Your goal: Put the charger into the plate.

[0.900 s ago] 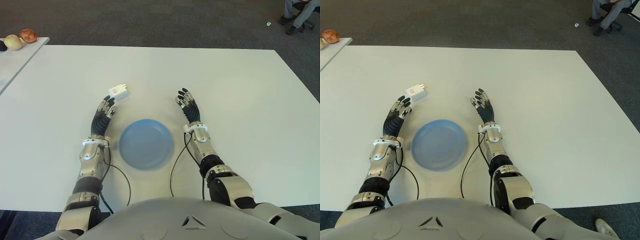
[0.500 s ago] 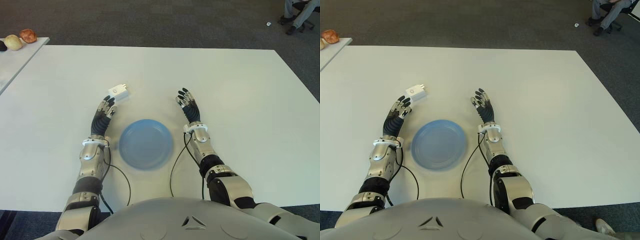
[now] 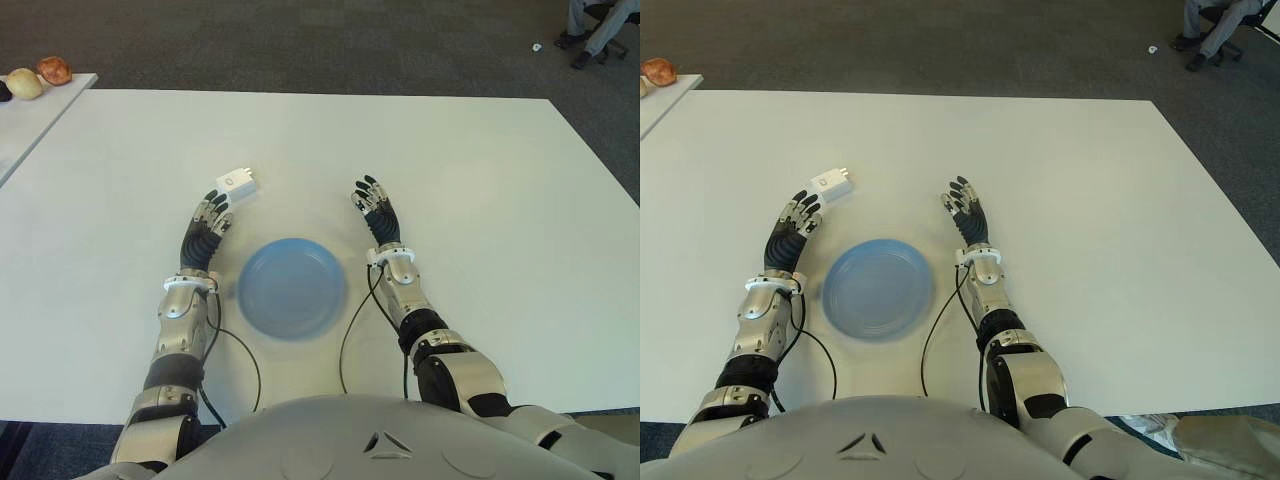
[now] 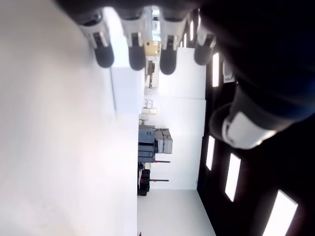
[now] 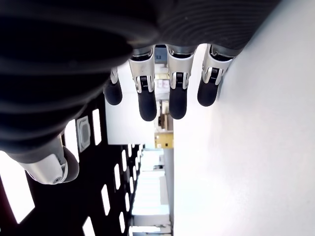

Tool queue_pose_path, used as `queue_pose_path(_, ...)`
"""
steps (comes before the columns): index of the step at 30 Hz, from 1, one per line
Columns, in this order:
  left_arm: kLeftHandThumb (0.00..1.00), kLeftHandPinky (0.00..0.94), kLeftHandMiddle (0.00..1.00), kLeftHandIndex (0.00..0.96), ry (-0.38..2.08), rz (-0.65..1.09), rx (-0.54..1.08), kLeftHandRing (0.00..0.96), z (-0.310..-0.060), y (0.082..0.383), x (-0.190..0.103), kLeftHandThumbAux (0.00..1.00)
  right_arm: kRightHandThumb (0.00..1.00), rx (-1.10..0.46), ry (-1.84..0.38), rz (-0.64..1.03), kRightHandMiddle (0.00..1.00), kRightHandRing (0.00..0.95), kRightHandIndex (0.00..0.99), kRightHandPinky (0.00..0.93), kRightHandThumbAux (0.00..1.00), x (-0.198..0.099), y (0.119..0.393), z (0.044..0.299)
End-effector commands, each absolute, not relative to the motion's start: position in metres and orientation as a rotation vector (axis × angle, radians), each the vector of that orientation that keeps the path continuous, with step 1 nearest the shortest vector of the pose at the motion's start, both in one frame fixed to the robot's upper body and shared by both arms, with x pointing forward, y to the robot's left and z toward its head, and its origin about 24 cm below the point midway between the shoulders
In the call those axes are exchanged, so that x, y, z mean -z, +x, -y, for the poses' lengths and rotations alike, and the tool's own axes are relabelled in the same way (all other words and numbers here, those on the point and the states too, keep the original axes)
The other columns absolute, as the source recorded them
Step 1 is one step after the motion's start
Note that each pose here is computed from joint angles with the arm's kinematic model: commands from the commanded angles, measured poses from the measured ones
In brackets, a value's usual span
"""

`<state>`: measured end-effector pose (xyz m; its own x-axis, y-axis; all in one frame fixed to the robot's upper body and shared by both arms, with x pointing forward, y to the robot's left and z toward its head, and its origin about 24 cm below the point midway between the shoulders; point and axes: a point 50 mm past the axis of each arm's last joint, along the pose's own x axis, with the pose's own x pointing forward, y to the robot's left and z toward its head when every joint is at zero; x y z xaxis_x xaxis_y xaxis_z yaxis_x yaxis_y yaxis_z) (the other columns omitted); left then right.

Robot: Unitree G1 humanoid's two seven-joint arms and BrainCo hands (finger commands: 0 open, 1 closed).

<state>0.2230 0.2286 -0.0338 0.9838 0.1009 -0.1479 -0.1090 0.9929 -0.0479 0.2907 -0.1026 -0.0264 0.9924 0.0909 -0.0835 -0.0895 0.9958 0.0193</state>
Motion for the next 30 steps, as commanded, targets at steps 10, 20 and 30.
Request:
queue_pose_path(10,0.145,0.16,0.132,0.063,-0.08,-0.166,-0.334,0.129,-0.26,0.221,-0.006,0.696,0.0,-0.074,0.044,-0.258,0.179,0.143,0.088,0.124,0.549,0.058,0.268,0.106)
queue_pose_path(20,0.168,0.168,0.155,0.072,-0.064,-0.139,-0.363,0.15,-0.273,0.25,-0.028,0.666,0.0,-0.075,0.047,-0.262,0.176,0.137,0.085,0.098,0.522,0.058,0.269,0.105)
queue_pose_path(30,0.131,0.121,0.156,0.054,0.004,-0.161,-0.298,0.141,-0.279,0.273,-0.033,0.625,0.0,-0.08,0.041,-0.27,0.173,0.128,0.085,0.082,0.505,0.058,0.27,0.105)
